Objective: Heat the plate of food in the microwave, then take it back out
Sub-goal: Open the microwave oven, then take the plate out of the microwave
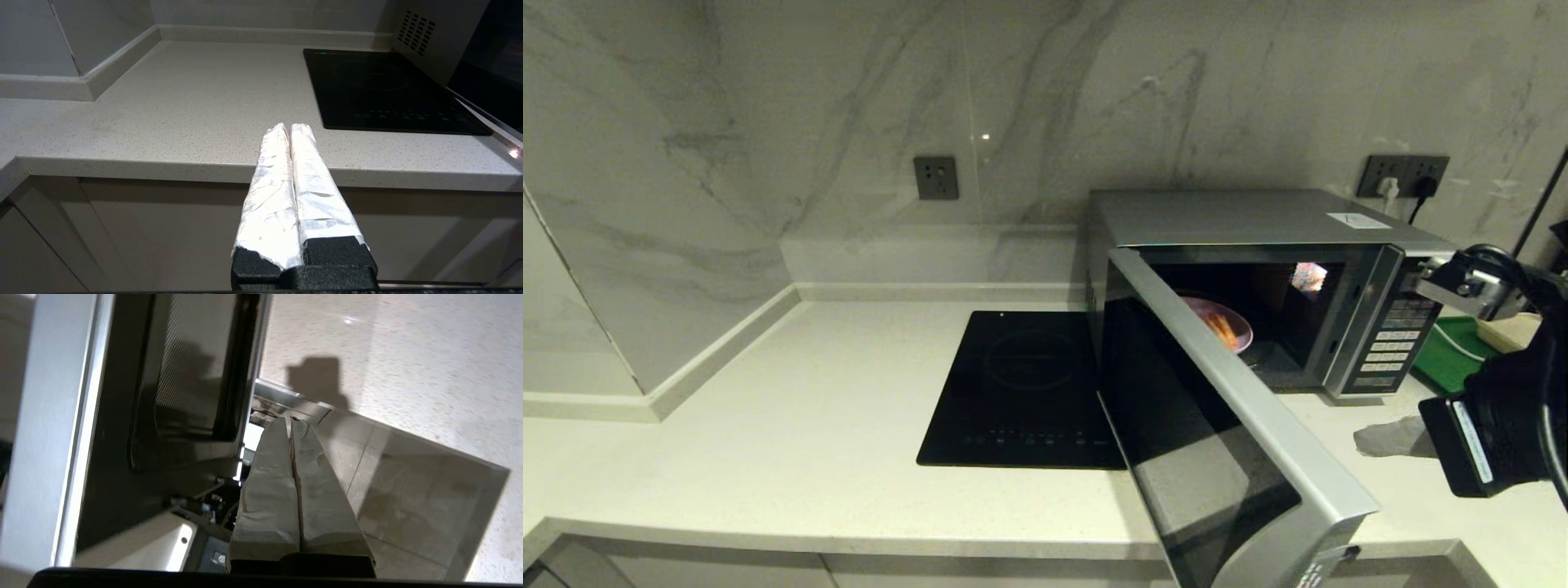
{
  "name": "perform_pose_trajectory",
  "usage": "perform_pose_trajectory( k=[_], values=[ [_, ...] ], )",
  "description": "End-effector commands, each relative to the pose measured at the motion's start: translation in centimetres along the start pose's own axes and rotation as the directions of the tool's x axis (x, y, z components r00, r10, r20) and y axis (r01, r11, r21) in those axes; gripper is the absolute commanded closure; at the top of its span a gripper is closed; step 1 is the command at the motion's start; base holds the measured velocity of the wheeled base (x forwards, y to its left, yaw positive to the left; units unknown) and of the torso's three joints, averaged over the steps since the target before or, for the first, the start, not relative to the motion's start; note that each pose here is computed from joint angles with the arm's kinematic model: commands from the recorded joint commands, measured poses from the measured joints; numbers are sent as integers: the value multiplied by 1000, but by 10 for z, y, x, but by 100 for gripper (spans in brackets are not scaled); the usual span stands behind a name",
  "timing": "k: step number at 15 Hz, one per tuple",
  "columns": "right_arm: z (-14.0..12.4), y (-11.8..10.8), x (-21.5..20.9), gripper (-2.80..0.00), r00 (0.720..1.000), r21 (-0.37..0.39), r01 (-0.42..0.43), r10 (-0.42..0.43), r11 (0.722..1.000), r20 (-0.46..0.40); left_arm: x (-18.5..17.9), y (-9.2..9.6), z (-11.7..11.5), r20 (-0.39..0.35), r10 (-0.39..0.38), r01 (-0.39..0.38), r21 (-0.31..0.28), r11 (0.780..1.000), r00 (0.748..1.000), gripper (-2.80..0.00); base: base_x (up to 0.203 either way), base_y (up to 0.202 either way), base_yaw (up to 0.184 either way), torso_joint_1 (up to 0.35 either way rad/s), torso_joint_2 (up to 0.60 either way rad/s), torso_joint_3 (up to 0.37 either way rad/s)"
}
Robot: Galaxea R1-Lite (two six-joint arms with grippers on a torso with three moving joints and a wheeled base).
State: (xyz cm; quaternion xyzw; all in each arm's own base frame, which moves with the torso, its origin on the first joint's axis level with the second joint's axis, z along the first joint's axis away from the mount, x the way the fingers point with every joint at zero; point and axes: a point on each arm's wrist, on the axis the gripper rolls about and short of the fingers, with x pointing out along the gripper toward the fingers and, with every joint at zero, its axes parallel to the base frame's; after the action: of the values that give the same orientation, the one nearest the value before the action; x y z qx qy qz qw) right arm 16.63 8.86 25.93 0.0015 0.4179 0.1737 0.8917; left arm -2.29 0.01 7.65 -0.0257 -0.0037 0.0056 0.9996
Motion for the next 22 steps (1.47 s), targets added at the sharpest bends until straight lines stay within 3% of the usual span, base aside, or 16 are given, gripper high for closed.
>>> perform_pose_trajectory(
  k=[1,7,17,19,20,22],
  values=[
    [-2,13,0,0,1000,-54,-21,20,998,-3,0,0,0,1,0,0,-1,1000,1000,0,0,0,0,0,0,0],
    [14,40,26,0,1000,-126,-26,27,992,10,0,0,0,2,1,-1,-1,1000,1000,0,0,0,0,0,0,0],
    [17,42,33,0,1000,-85,-5,8,996,30,0,0,0,2,1,-1,-1,1000,1000,0,0,0,0,0,0,0],
    [17,40,36,0,999,-25,32,-31,999,33,0,0,0,1,1,-1,-1,1000,1000,0,0,0,0,0,0,0],
    [21,37,41,0,995,43,83,-85,996,52,0,0,0,1,1,-1,-1,1000,1000,0,0,0,0,0,0,0],
    [32,23,49,0,974,255,159,-194,954,116,0,0,0,2,1,-1,-1,1000,1000,0,0,0,0,0,0,0]
  ],
)
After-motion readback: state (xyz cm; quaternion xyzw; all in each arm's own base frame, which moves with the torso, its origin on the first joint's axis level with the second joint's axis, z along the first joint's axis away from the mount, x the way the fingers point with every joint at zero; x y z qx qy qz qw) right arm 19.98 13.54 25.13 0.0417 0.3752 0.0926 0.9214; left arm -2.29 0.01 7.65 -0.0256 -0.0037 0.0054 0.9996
